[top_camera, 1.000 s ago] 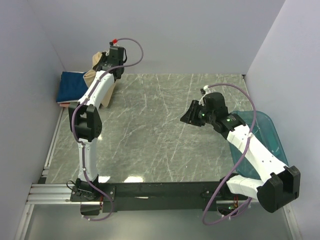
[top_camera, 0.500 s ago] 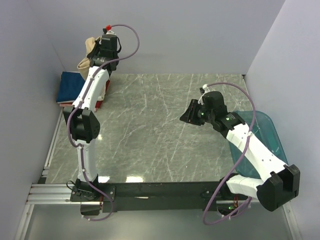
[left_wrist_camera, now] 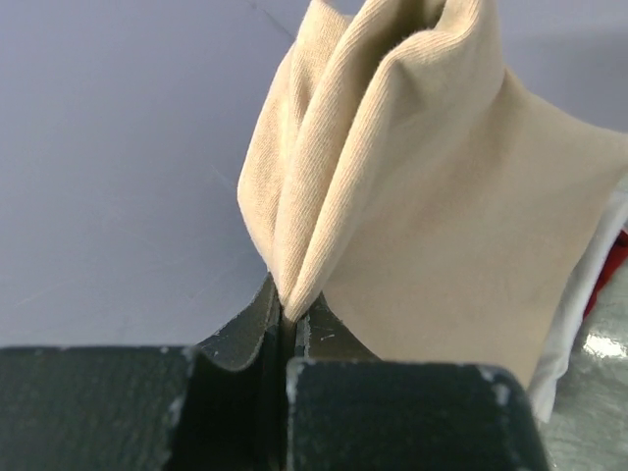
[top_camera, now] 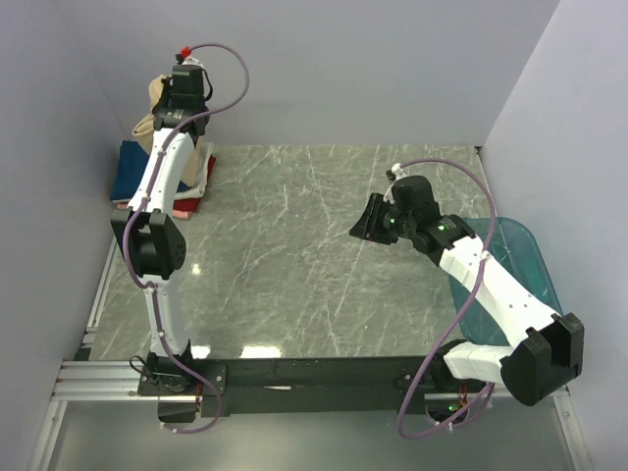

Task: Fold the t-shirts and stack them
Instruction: Neatly place the folded tshirt to the corner

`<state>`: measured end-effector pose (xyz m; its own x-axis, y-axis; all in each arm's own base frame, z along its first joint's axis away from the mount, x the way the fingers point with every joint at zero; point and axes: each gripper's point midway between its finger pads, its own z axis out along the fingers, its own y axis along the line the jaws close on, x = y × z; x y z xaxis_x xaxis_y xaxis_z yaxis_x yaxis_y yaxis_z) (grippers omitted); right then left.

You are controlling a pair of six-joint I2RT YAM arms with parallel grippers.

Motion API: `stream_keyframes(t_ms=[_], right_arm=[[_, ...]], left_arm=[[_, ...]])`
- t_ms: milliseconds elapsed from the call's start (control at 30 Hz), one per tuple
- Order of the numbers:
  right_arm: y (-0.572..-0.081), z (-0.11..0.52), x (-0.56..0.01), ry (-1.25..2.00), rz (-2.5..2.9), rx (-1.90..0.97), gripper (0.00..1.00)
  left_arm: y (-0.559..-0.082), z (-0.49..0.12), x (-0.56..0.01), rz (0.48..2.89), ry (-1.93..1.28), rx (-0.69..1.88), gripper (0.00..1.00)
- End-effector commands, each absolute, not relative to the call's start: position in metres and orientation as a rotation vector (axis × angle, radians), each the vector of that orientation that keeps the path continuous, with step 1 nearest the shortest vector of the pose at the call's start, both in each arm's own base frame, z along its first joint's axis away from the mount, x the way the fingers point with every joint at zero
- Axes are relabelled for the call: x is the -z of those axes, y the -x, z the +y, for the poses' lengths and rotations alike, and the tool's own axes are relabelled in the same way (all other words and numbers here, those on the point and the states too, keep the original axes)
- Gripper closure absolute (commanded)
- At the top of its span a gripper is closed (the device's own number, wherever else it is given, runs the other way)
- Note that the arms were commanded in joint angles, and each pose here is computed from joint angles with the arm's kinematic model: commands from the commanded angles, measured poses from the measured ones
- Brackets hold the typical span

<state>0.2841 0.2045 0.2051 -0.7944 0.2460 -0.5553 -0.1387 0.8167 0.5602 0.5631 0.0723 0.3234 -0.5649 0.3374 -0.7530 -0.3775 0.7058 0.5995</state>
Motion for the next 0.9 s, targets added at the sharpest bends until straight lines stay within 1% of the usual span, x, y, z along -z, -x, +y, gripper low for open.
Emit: stream_keyframes(t_ms=[0,133,167,200,267,367,433,467,500,533,567,600,633,667,700,867], right_arm=[[-0.293,0.210,-0.221,-0.050,2.323,-0.781,0.62],[-0.293,0.209,-0.208,-0.050,2.368,-0.737,0.62],[-0.294,0.208,-0.205,-0.055,2.376,-0.729,0.62],[-0.293,0.208,-0.202,-0.054,2.386,-0.726,0.62],[-0.292,0.210,-0.200,-0.053,2.392,-0.728,0.62],[-0.292,0.211,-0.197,-0.056,2.404,-0.722,0.62],[-0.292,0.212,-0.194,-0.057,2.413,-0.711,0.62],[-0.292,0.212,-0.194,-0.059,2.413,-0.711,0.61],[-0.291,0.212,-0.194,-0.060,2.413,-0.710,0.61],[-0.290,0.212,-0.194,-0.061,2.411,-0.711,0.61],[-0.289,0.212,-0.195,-0.063,2.408,-0.713,0.61],[-0.289,0.211,-0.195,-0.066,2.404,-0.712,0.61],[-0.288,0.211,-0.194,-0.072,2.405,-0.714,0.60],[-0.287,0.210,-0.197,-0.073,2.393,-0.714,0.60],[-0.287,0.209,-0.198,-0.075,2.386,-0.714,0.60],[-0.285,0.201,-0.203,-0.081,2.351,-0.688,0.58]], left_arm=[[-0.556,0.090,-0.352,1.888,0.125,-0.854,1.00],[-0.562,0.114,-0.326,1.930,0.144,-0.819,1.00],[-0.566,0.112,-0.319,1.933,0.145,-0.801,0.99],[-0.564,0.135,-0.315,1.935,0.187,-0.813,0.99],[-0.571,0.143,-0.294,1.964,0.203,-0.788,0.98],[-0.577,0.166,-0.274,1.973,0.279,-0.778,0.94],[-0.581,0.178,-0.264,1.964,0.338,-0.778,0.83],[-0.582,0.180,-0.264,1.946,0.388,-0.763,0.80],[-0.584,0.182,-0.263,1.937,0.408,-0.749,0.72],[-0.586,0.180,-0.269,1.911,0.420,-0.722,0.68],[-0.588,0.176,-0.272,1.888,0.447,-0.680,0.54],[-0.587,0.174,-0.269,1.890,0.452,-0.656,0.46],[-0.586,0.170,-0.287,1.843,0.457,-0.615,0.36],[-0.586,0.165,-0.290,1.827,0.482,-0.571,0.15],[-0.586,0.160,-0.290,1.831,0.476,-0.540,0.01],[-0.573,0.142,-0.307,1.802,0.513,-0.412,0.01]])
